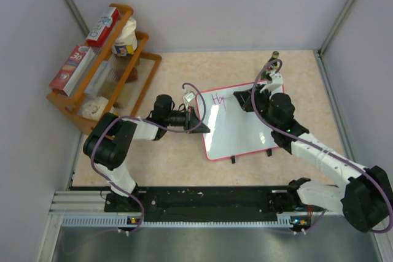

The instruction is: Write a sentence on the whiteboard

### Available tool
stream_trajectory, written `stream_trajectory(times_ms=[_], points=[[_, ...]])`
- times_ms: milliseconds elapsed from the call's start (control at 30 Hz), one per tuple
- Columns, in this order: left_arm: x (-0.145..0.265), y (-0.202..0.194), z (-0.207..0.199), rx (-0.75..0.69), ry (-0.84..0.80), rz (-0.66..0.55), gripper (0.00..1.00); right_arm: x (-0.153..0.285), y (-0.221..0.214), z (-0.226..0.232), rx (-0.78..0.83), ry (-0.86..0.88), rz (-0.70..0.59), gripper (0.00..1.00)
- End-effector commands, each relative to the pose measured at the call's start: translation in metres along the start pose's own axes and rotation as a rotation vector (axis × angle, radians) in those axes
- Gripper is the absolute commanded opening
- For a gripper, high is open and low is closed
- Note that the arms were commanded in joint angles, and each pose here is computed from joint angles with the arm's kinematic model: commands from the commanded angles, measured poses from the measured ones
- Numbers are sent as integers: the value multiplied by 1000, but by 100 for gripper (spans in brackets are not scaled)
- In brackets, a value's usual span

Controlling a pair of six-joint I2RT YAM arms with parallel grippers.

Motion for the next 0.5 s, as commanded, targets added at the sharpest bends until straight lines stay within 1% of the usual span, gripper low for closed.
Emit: stream_trajectory(times_ms=[0, 467], points=[[-7, -26, -1, -21, -43, 105, 0, -6, 19, 4, -8, 11, -83, 0], [-6, -26, 0, -20, -38, 105, 0, -3, 14, -8, 1, -39, -74, 0]])
Point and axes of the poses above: each gripper's point midway between its finger pads, its own x axis back along the fingers, its own z axis along the line the jaws close on, y = z × x, the point moved 9 cm from there along x, back along the fingers, and after that the axes turned 1 degree about -x, right-handed, at the moved point
